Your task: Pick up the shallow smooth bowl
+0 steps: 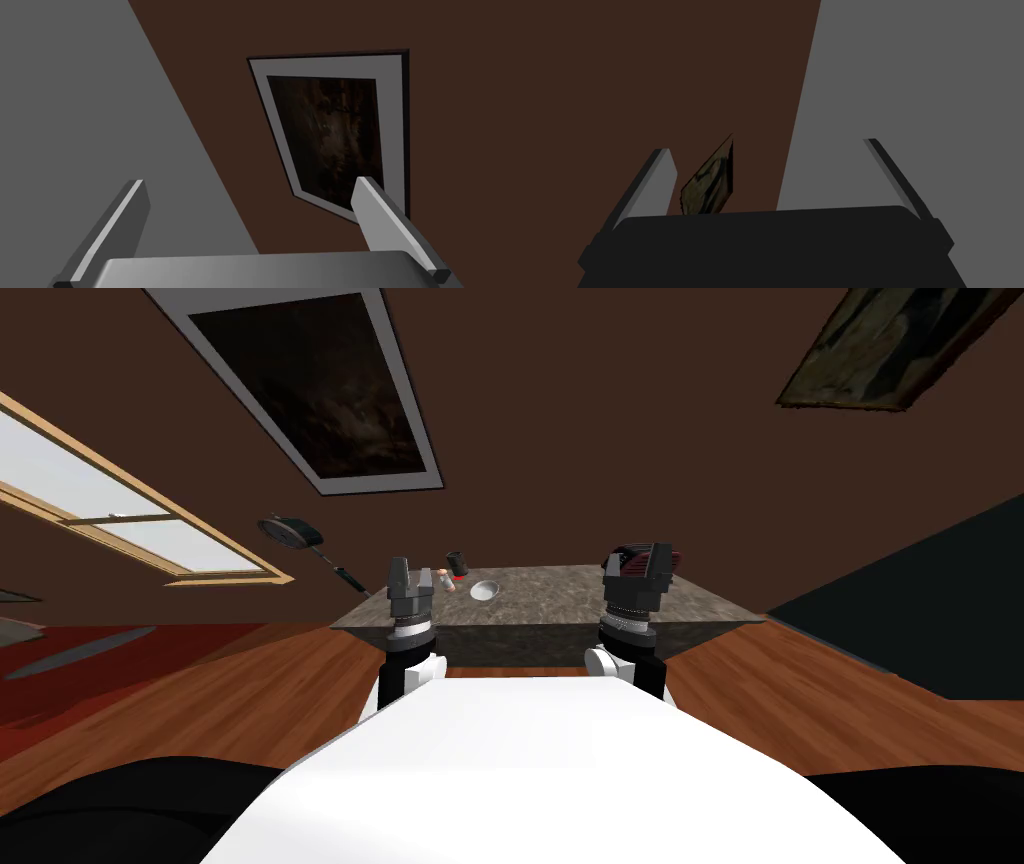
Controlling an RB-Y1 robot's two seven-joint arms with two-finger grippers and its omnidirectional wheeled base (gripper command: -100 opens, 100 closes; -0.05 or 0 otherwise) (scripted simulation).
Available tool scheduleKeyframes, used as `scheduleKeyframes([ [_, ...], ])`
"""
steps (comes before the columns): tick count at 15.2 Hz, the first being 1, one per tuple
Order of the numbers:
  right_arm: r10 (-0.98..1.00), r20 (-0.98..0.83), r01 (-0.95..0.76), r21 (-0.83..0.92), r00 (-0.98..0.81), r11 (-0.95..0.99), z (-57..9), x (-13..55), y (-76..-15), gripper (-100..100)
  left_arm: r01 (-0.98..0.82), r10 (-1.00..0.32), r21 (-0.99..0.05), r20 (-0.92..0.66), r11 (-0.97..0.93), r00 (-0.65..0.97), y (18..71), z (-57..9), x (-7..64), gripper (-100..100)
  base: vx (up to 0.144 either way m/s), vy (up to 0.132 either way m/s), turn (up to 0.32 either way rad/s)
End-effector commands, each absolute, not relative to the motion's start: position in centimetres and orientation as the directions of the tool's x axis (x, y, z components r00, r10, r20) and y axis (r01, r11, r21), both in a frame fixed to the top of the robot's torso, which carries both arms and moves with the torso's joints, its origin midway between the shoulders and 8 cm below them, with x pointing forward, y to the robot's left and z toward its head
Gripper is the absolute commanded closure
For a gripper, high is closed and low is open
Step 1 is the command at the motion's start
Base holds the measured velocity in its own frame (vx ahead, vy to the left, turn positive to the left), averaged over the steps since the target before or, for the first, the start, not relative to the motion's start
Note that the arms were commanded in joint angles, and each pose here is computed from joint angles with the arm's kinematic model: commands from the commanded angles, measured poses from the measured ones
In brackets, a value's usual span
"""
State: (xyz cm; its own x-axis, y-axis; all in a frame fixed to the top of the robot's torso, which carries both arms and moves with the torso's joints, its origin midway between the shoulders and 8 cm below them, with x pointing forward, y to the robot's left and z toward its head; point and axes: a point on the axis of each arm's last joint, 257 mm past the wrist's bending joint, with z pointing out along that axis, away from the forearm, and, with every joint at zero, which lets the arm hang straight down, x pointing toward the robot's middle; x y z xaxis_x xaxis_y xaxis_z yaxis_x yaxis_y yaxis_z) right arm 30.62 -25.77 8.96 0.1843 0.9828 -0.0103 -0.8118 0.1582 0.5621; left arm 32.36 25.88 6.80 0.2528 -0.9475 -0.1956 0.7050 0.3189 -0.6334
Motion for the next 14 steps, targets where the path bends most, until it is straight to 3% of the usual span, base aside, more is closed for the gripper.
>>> scheduleKeyframes([
  [1,0.983,-0.01,-0.812,0.562,0.184,0.158,9.0,30.6,-25.8,0,0.686,-0.946,-0.651,-0.226,0.324,0.232,25.7,6.1,33.1,-100,-0.002,0.006,-0.078],
  [14,0.983,-0.01,-0.812,0.562,0.184,0.158,9.0,30.6,-25.8,0,0.513,-0.939,-0.787,-0.307,0.343,0.156,26.7,1.1,38.0,-100,-0.006,0.029,-0.109],
])
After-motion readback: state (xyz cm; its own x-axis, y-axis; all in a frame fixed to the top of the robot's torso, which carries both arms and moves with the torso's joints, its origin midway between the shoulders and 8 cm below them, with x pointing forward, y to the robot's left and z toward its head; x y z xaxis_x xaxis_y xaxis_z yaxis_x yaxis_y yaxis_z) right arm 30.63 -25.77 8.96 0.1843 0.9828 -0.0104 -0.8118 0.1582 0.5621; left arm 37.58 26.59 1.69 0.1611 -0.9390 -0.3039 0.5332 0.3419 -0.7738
